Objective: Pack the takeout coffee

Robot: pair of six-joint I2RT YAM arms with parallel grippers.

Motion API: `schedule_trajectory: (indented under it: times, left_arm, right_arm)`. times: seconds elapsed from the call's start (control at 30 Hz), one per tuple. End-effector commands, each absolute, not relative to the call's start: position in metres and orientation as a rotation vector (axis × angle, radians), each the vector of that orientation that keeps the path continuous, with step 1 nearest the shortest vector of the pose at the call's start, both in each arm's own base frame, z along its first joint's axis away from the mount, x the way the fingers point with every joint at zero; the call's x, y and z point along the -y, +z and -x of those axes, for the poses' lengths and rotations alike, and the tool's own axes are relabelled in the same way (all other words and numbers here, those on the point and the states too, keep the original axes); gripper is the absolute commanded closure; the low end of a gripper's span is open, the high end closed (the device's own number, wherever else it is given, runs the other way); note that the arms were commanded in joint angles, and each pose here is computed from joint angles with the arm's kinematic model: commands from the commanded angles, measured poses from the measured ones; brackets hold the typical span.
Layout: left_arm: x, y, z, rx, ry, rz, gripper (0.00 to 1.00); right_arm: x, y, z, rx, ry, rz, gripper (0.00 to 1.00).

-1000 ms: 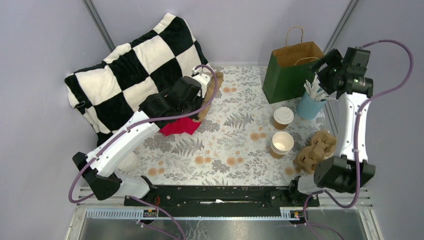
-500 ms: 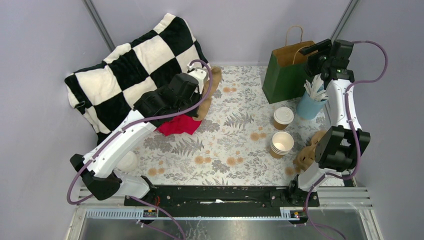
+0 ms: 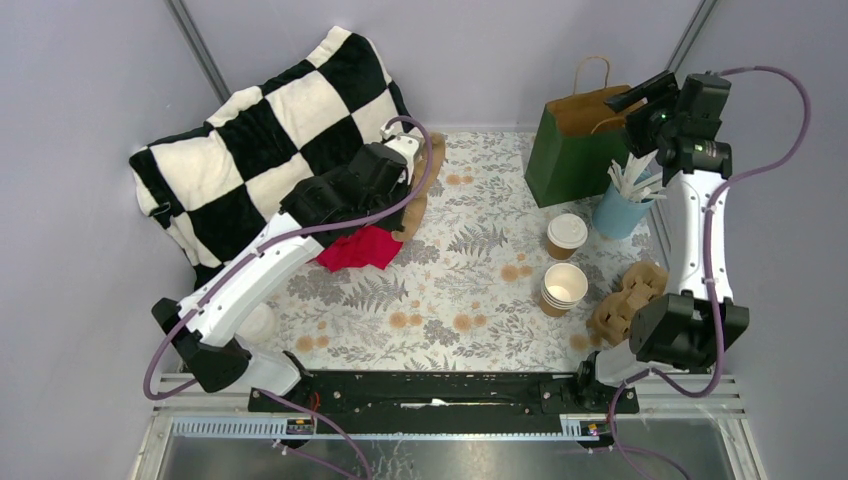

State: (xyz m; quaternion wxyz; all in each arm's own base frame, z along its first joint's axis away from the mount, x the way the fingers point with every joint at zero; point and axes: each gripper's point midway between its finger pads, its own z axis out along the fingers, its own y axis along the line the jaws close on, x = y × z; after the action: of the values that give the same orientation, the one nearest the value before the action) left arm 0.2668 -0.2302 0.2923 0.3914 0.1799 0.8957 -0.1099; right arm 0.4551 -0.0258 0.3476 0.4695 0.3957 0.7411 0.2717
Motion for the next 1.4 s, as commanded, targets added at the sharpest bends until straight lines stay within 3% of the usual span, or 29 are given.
schedule_trajectory:
  times: [0.0,0.33,0.7,1.0,1.23,1.37]
  left_arm:
    - [0.237,0.311,-0.274,-2.237,-0.319,-0.42,1.0]
    - [0.24,0.317,-0.275,-2.229,-0.338,-0.423,1.0]
    - [0.239,0.315,-0.278,-2.228,-0.306,-0.444,1.0]
    - [0.242,0.309,-0.281,-2.238,-0.284,-0.486,1.0]
    - [0.246,0.31,-0.286,-2.226,-0.269,-0.54,1.0]
    - [0.245,0.31,-0.287,-2.221,-0.259,-0.555,1.0]
  right_arm:
    - [0.021,0.393,-0.441,-1.771,0.631,-0.806,0.16]
    - [0.028,0.371,-0.484,-1.783,0.699,-1.005,0.2]
    - [0.027,0.341,-0.459,-1.879,0.637,-1.026,0.16]
    - [-0.013,0.434,-0.437,-1.793,0.821,-0.632,0.11]
    - [0.041,0.407,-0.41,-1.774,0.56,-0.888,0.05]
    - [0.06,0.383,-0.415,-1.753,0.641,-0.965,0.05]
